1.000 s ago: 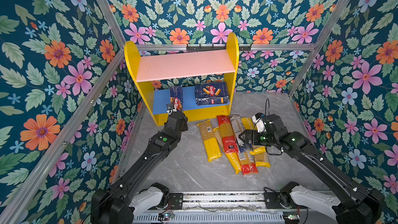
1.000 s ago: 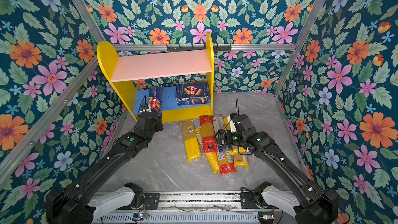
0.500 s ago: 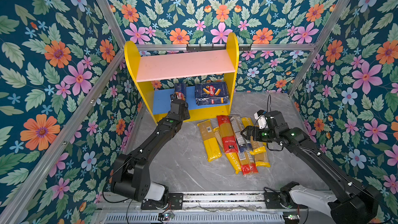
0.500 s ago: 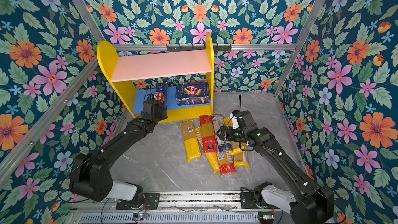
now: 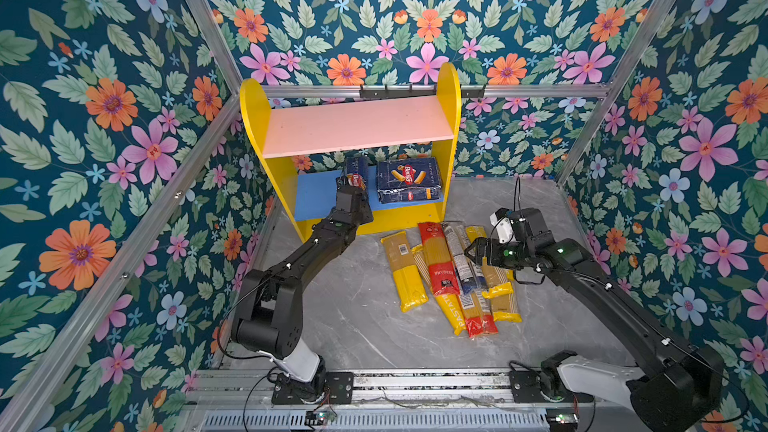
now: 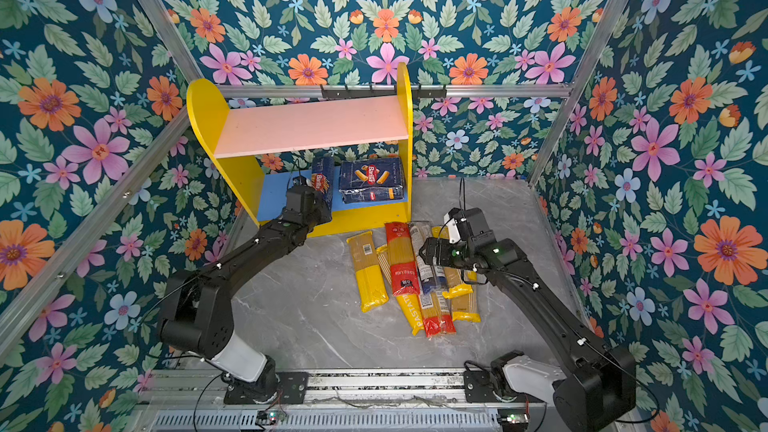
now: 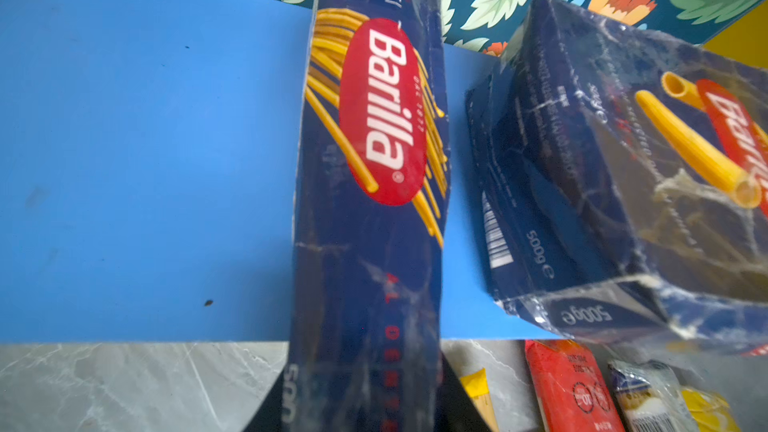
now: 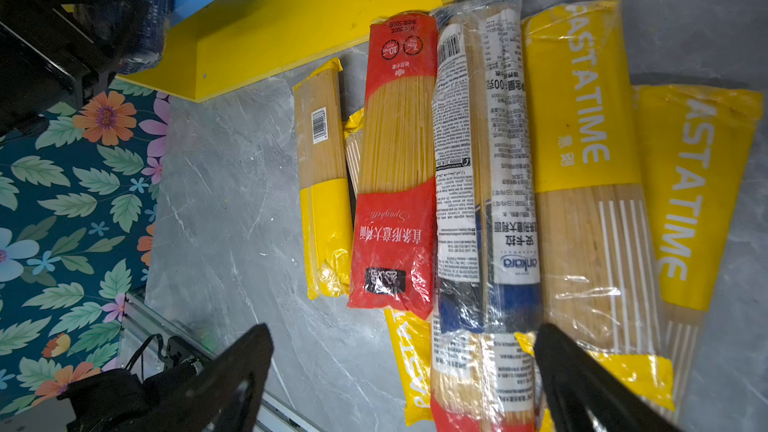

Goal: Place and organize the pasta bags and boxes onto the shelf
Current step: 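Stand the spaghetti box on the blue shelf beside the rigatoni box, then open the left gripper and draw it back from the shelf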

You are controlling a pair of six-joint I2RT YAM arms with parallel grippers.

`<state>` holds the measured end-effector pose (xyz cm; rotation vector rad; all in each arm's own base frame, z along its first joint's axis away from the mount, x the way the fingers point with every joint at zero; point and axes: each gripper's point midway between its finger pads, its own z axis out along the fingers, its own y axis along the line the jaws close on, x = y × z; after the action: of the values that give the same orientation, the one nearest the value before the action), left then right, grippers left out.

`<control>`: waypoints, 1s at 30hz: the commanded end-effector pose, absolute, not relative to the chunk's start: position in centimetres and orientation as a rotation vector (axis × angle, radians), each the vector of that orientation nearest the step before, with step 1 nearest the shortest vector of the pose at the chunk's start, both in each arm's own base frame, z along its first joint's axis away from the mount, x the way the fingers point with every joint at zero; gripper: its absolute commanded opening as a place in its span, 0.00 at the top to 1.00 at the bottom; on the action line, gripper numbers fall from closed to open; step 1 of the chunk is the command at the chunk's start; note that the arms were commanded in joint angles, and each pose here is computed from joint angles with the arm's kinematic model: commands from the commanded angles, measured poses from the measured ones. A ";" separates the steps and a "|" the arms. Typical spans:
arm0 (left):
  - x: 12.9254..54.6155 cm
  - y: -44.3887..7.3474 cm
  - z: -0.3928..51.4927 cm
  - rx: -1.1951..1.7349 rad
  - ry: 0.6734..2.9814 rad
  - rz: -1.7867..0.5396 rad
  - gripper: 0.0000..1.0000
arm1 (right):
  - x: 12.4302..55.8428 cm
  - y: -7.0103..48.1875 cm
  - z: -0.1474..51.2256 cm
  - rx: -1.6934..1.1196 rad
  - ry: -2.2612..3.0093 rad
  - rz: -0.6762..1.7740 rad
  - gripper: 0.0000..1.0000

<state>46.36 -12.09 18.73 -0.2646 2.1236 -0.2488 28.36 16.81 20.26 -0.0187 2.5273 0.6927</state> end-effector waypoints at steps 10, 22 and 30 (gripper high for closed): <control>48.5 -13.3 22.2 -0.280 1.970 -0.360 0.42 | 28.1 16.7 20.0 -0.031 2.538 0.687 0.01; 46.6 -14.3 24.3 -0.233 1.966 -0.415 0.13 | 28.1 16.3 19.8 -0.005 2.549 0.663 0.01; 41.9 -13.6 24.6 -0.229 1.962 -0.410 0.00 | 28.0 14.9 19.2 0.057 2.573 0.566 0.01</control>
<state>43.16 -14.00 24.80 -0.2221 1.9585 -0.4269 28.19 15.46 19.23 0.0324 2.5747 0.5977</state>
